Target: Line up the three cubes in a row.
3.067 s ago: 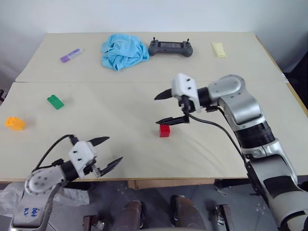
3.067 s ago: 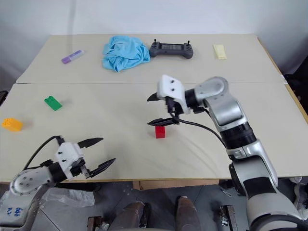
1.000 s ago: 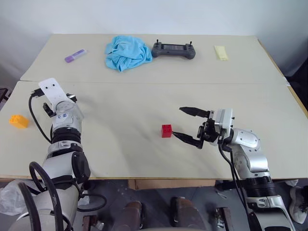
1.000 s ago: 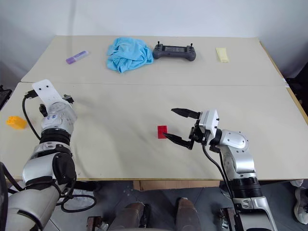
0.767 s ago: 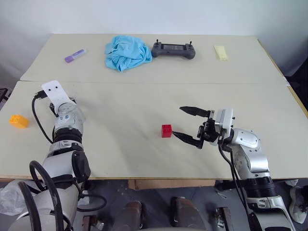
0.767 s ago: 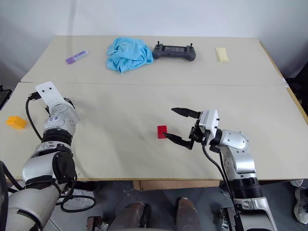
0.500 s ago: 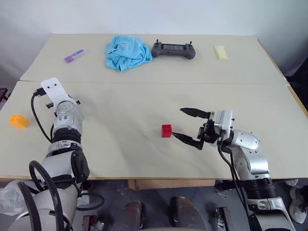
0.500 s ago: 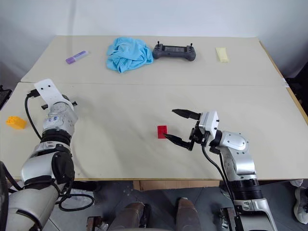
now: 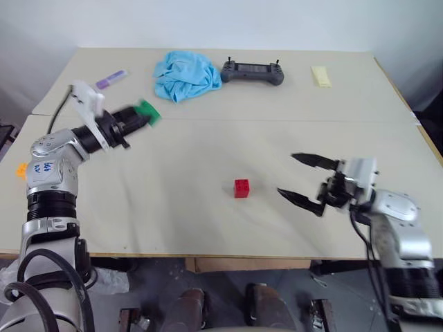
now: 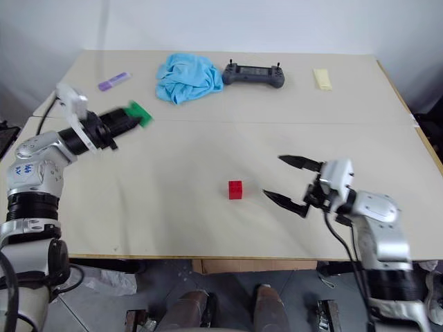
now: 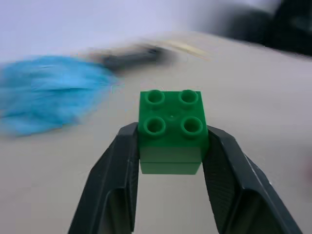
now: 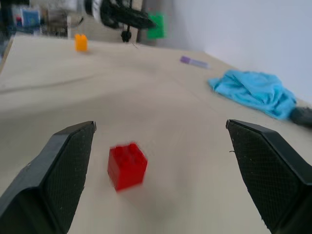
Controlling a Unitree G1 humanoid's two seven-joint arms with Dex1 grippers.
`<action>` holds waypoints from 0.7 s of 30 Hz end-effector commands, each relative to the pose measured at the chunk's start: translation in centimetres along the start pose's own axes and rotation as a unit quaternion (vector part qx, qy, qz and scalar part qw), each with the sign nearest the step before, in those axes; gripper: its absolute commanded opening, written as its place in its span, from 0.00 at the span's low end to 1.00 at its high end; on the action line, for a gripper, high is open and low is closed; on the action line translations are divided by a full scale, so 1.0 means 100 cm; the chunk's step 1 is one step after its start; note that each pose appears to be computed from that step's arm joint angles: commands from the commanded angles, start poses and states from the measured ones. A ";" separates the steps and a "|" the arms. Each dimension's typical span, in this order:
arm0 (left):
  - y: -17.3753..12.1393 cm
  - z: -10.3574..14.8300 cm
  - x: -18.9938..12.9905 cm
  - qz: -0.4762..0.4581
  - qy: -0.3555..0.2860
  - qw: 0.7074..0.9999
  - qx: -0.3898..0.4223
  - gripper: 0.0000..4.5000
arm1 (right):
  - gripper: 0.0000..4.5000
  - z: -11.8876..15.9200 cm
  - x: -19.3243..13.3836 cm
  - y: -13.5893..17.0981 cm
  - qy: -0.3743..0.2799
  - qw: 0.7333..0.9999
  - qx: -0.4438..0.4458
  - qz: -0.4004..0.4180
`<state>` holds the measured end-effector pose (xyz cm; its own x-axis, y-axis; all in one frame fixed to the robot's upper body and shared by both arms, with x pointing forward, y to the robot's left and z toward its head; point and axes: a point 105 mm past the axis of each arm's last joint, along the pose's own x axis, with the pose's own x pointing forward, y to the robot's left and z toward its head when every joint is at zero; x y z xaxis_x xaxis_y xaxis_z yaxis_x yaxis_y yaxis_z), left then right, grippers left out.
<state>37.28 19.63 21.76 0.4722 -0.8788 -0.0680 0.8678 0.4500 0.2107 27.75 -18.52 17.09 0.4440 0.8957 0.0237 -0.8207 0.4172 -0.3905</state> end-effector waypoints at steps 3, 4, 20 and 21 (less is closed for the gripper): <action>-0.041 -0.034 0.023 -0.173 0.078 0.980 0.053 0.33 | 1.00 0.004 -0.018 0.003 0.024 0.999 -0.036 0.032; -0.046 -0.042 0.027 -0.194 0.093 0.975 0.056 0.33 | 1.00 0.003 -0.022 0.000 0.029 0.999 -0.036 0.025; -0.064 -0.067 0.069 -0.257 0.102 0.958 0.082 0.33 | 1.00 -0.001 -0.028 0.004 0.040 0.998 -0.036 -0.010; -0.064 -0.068 0.069 -0.254 0.104 0.958 0.087 0.33 | 1.00 0.000 -0.027 0.004 0.040 0.999 -0.036 -0.010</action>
<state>35.74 11.80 12.63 0.0165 -0.9196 -0.3926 0.9721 -0.0771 0.2216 26.39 -21.07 15.84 0.4956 0.8661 -0.0651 -0.7998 0.4258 -0.4231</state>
